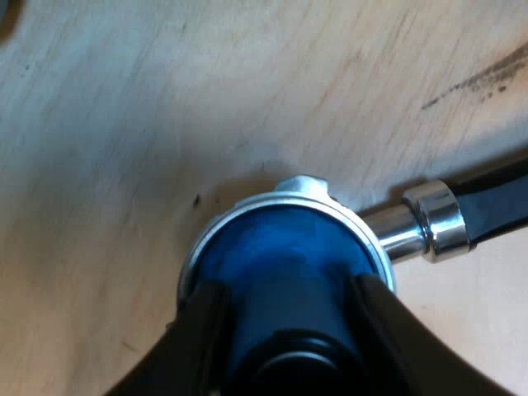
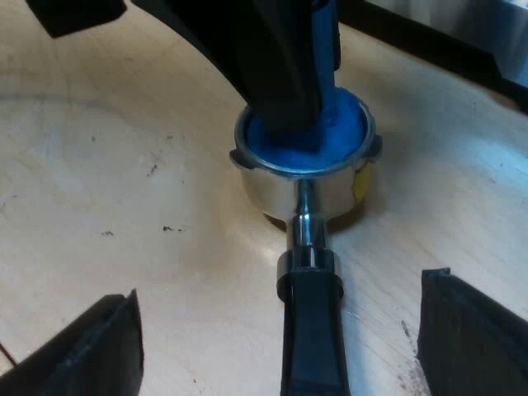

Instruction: Grind coffee beans and then tamp

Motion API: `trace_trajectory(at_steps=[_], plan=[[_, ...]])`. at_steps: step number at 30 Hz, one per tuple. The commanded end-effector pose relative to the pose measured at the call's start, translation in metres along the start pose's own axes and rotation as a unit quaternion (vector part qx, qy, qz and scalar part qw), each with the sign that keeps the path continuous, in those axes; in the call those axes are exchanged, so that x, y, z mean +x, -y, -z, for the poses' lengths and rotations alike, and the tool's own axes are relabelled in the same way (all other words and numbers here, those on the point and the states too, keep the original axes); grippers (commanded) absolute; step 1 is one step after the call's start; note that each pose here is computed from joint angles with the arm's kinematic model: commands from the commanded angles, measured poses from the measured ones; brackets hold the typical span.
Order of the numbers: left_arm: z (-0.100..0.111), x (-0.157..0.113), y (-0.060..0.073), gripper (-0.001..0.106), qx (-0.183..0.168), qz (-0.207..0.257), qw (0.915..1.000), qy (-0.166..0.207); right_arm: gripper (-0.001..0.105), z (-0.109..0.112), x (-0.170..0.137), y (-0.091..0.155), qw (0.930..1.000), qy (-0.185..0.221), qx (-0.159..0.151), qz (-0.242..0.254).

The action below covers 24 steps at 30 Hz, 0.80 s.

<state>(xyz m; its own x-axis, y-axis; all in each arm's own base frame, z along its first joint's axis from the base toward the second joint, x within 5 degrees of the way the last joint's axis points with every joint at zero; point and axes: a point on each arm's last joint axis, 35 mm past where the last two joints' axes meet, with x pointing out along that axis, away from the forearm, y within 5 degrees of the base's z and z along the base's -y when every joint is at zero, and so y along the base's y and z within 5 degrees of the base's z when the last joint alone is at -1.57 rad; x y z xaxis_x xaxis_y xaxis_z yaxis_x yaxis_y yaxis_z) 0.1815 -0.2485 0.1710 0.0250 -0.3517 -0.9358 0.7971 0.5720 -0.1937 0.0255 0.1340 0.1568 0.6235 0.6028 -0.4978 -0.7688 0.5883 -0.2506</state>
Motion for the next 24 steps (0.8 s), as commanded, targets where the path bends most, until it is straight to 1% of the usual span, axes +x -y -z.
trace_trajectory(at_steps=[1,2,5,6,7,8,10,12,14,16,19,20,22,24], plan=[[0.033,0.031,-0.007,0.000,-0.015,-0.015,0.9939,-0.108,0.070,-0.001,0.000,0.000,1.0000,0.004,0.001,-0.001],[0.033,0.030,-0.007,0.000,-0.014,-0.016,0.9941,-0.106,0.070,-0.001,0.000,0.000,1.0000,0.004,0.001,-0.001],[0.030,0.019,-0.005,0.000,-0.010,-0.023,0.9961,-0.084,0.070,-0.003,0.000,0.000,0.9999,0.011,0.006,-0.002],[0.029,0.018,-0.005,0.000,-0.009,-0.024,0.9965,-0.080,0.070,-0.005,0.000,-0.001,0.9998,0.019,0.012,-0.003],[0.026,0.010,-0.003,0.000,-0.006,-0.024,0.9977,-0.064,0.070,-0.007,-0.001,-0.001,0.9995,0.027,0.017,-0.004],[0.025,0.008,-0.003,0.000,-0.005,-0.024,0.9979,-0.060,0.070,-0.008,-0.001,-0.001,0.9994,0.029,0.017,-0.004],[0.020,-0.005,0.000,0.000,-0.001,-0.023,0.9991,-0.035,0.070,-0.011,-0.001,-0.001,0.9992,0.039,0.001,-0.004],[0.018,-0.010,0.001,0.000,0.000,-0.023,0.9994,-0.026,0.070,-0.011,-0.001,-0.001,0.9991,0.042,-0.008,-0.004],[0.016,-0.013,0.002,0.000,0.002,-0.023,0.9996,-0.019,0.070,-0.012,-0.001,-0.001,0.9990,0.044,-0.008,-0.004],[0.007,-0.030,0.005,0.000,0.007,-0.022,0.9997,0.013,0.070,-0.013,-0.001,-0.001,0.9989,0.047,-0.006,-0.004],[0.000,-0.045,0.009,0.000,0.012,-0.021,0.9988,0.042,0.070,-0.018,-0.002,-0.002,0.9977,0.066,-0.010,-0.005],[-0.001,-0.048,0.009,0.000,0.013,-0.022,0.9986,0.046,0.070,-0.018,-0.002,-0.002,0.9975,0.069,-0.016,-0.005],[-0.002,-0.057,0.011,0.000,0.015,-0.021,0.9979,0.059,0.070,-0.020,-0.002,-0.002,0.9971,0.075,-0.015,-0.005],[-0.002,-0.064,0.012,0.000,0.016,-0.022,0.9976,0.063,0.070,-0.020,-0.002,-0.002,0.9969,0.077,-0.013,-0.006]])
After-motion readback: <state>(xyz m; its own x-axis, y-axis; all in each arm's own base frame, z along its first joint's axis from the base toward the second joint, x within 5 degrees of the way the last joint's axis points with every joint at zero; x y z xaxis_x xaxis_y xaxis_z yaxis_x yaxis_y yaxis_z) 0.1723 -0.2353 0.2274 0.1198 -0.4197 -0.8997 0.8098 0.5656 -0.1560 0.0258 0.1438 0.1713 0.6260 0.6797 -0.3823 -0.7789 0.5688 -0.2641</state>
